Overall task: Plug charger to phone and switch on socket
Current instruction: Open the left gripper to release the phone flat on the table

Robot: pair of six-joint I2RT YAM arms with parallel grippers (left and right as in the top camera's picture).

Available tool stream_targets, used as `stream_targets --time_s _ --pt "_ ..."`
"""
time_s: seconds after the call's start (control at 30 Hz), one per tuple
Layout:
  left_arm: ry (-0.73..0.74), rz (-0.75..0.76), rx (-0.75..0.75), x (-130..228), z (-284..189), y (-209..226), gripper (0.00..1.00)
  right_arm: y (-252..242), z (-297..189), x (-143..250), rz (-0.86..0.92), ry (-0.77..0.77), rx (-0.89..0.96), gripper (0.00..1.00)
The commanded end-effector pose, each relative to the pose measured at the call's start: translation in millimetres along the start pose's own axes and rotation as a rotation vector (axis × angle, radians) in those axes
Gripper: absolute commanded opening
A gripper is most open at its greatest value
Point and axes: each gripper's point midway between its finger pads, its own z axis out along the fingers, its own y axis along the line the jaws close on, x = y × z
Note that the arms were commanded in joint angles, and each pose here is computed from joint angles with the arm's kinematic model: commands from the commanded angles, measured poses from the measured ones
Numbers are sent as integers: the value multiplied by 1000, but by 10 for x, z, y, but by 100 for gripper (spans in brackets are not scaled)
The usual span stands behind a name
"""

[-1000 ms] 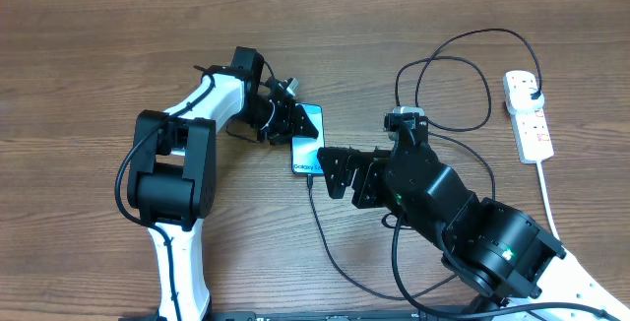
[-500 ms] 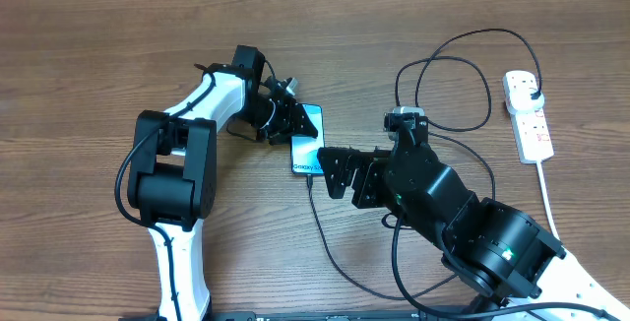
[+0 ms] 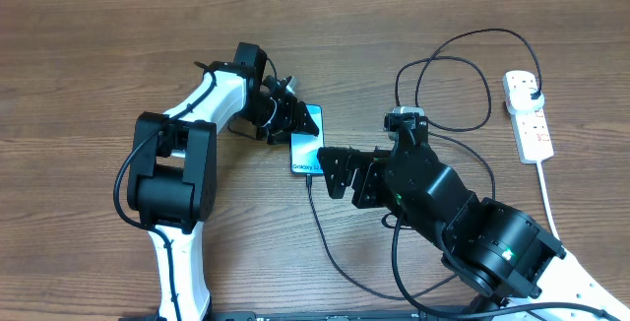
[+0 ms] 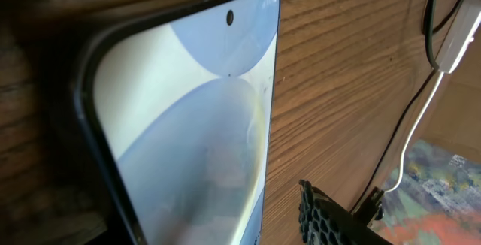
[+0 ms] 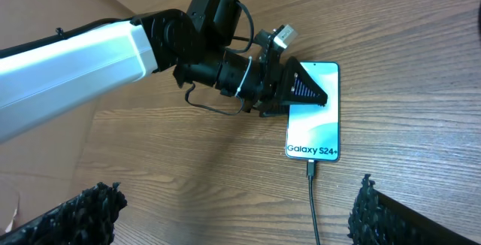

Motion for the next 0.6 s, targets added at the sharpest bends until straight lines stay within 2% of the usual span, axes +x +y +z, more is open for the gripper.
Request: stream_targets --time_s 0.0,0.17,0.27,0.3,0.33,0.37,0.4,0.57 --pt "-13 -41 -170 -14 52 388 57 3 -27 -43 6 -16 1 100" --pt "-11 -44 -173 -8 50 394 56 3 -27 -43 6 -16 1 100" --pt "-16 -44 -195 -15 43 432 61 3 -27 -43 6 -16 1 100" --pt "-18 -45 -208 -16 38 454 64 3 -27 -43 6 -16 1 100" --pt "-18 -46 -221 -15 34 476 73 3 -27 -43 6 -16 1 100" --pt "-20 -47 -237 -14 27 504 89 3 -27 -43 6 -16 1 100" --pt "-22 -48 -256 -15 19 536 100 3 -27 -43 6 -16 1 100" --pt "-20 -58 -331 9 -19 662 100 3 -27 -44 6 -16 1 100"
